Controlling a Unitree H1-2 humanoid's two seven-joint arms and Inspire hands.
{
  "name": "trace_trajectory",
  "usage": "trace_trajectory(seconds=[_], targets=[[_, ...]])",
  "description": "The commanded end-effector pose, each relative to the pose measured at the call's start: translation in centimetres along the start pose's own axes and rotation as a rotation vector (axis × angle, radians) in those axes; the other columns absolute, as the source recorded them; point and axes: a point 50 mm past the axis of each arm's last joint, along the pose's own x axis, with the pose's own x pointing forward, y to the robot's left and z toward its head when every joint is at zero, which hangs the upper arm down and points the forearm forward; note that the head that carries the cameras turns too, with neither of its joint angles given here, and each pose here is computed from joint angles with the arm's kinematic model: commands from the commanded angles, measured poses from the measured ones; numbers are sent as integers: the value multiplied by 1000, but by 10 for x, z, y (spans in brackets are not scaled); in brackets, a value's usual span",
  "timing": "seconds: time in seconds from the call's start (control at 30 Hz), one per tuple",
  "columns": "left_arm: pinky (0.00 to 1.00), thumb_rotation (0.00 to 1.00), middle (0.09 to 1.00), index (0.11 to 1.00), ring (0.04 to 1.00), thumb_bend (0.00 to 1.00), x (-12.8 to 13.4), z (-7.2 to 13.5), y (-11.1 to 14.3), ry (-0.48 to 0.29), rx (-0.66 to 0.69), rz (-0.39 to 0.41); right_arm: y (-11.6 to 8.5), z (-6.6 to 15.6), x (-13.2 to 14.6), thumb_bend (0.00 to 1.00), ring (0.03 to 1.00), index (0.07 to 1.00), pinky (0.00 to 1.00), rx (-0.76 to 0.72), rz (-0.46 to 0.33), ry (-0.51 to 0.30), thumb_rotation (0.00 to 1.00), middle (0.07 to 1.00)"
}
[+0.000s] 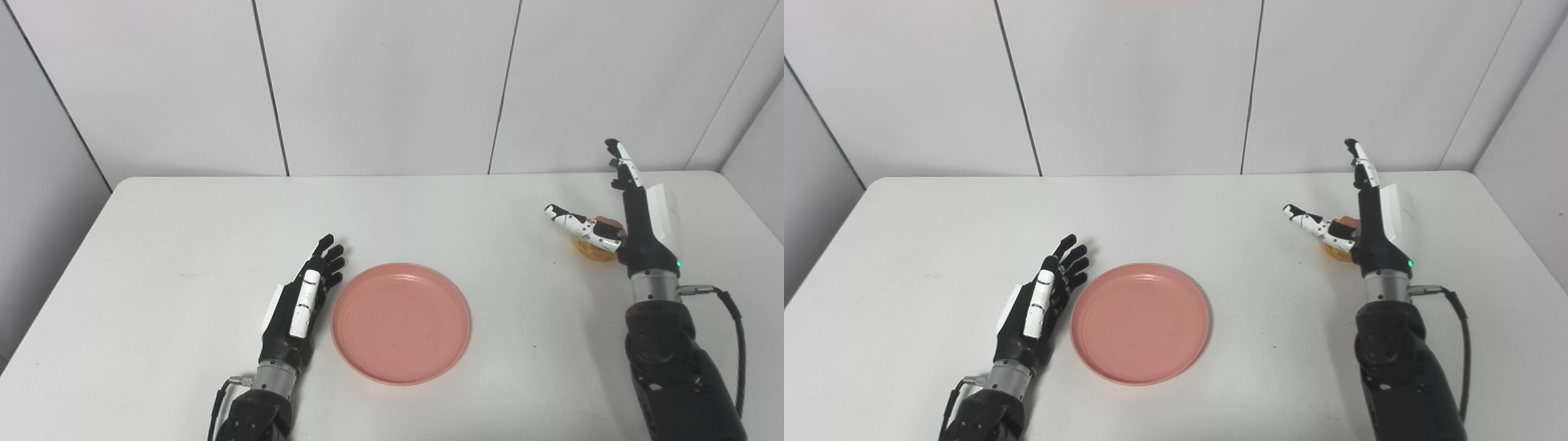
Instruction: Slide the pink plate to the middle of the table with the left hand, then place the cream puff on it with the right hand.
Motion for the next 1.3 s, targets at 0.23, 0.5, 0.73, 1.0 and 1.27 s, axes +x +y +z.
trace_trajectory(seconds=[0.23, 0.5, 0.73, 1.0, 1.27], targets=[[997, 1000, 962, 955, 959, 552, 2, 6, 3, -24, 0, -52, -22, -20, 26, 757, 890, 921, 757, -221, 6, 66, 330, 929], [965, 1000, 942, 941, 938, 566, 2, 6, 4, -32, 10, -52, -14, -39, 27, 830, 874, 911, 756, -261, 56, 135, 313, 911], [959, 1000, 943, 940, 938, 573, 2, 6, 5, -36, 11, -56, -2, -41, 24, 836, 843, 906, 704, -237, 128, 163, 325, 905], [959, 1000, 943, 939, 937, 568, 2, 7, 5, -34, 7, -56, 6, -36, 20, 739, 764, 842, 626, -195, 150, 180, 155, 846], [955, 1000, 938, 935, 935, 546, 2, 8, 3, -33, 6, -54, 6, -30, 16, 545, 273, 647, 159, -199, 109, 158, 0, 482]])
